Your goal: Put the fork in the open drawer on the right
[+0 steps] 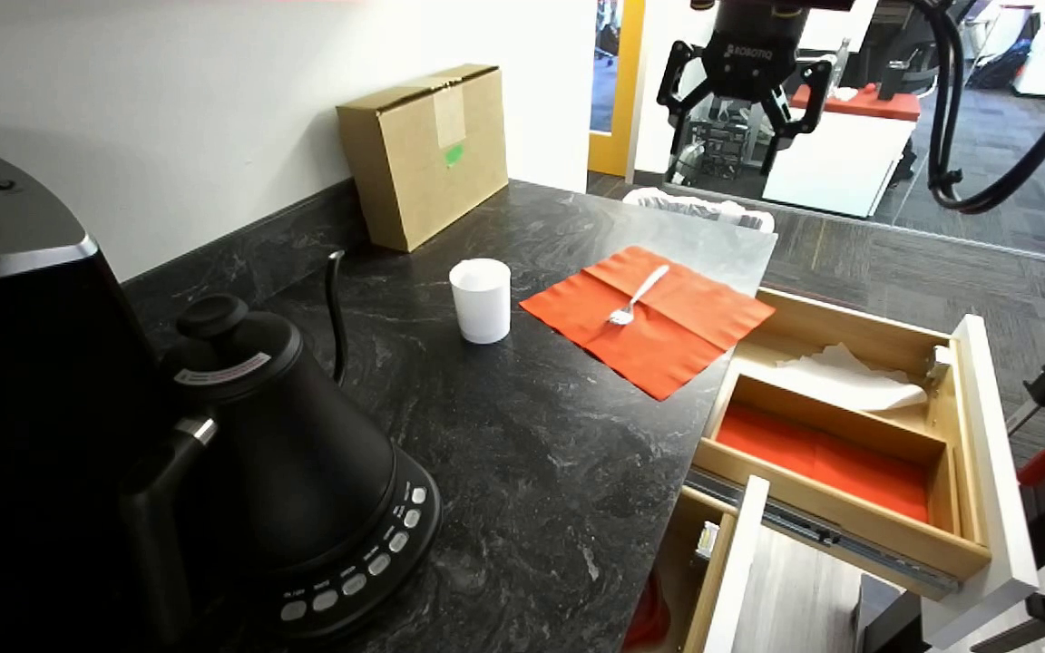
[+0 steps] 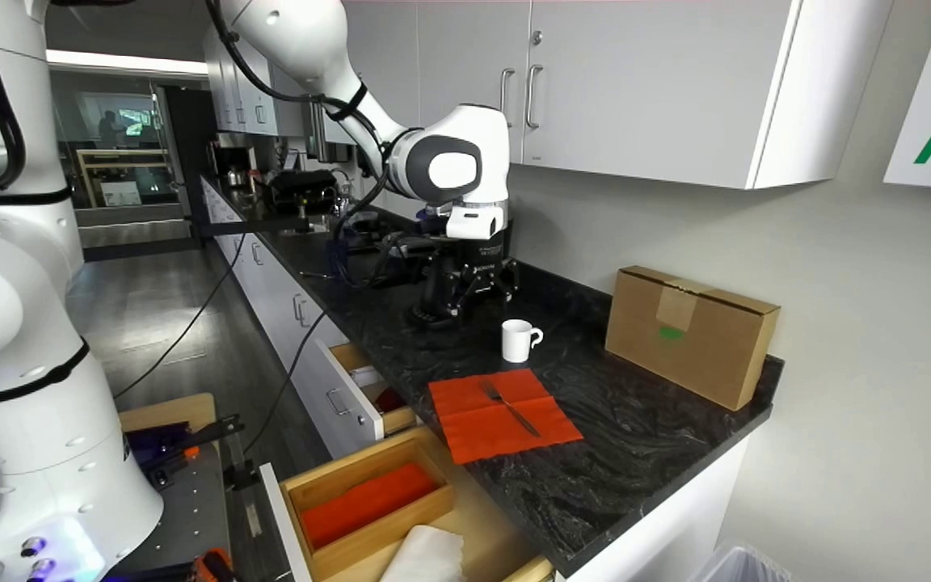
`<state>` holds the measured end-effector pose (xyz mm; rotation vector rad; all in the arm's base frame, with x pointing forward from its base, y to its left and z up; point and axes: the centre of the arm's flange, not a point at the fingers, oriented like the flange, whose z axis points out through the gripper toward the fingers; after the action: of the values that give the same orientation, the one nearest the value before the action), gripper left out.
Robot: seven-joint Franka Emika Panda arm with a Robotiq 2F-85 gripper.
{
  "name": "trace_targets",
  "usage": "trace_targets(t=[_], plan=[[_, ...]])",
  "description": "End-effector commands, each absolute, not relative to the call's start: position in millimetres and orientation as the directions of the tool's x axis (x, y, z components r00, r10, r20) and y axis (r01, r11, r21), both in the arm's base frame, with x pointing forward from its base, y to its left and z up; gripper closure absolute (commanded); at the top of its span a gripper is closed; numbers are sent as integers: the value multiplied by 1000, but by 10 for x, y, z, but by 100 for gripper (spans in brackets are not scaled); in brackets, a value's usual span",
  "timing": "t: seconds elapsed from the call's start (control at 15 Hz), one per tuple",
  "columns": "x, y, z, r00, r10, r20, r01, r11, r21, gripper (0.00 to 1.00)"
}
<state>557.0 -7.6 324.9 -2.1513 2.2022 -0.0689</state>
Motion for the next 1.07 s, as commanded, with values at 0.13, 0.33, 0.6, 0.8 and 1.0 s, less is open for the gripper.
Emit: trace_targets(t=[0.13,0.33,0.6,0.8,1.0], plan=[[5580,-113,3182,-30,-999,-13,-997,31,-66,0],[5588,-110,3190,-29,-999,-13,-997,30,-68,0],[5590,-110,3192,-29,-999,-13,-997,30,-68,0],[5735,-151,2999,-45,-999,-16,-997,46,-69,0],[5858,-226,2824,-27,-1000,-12,-997,27,-76,0]])
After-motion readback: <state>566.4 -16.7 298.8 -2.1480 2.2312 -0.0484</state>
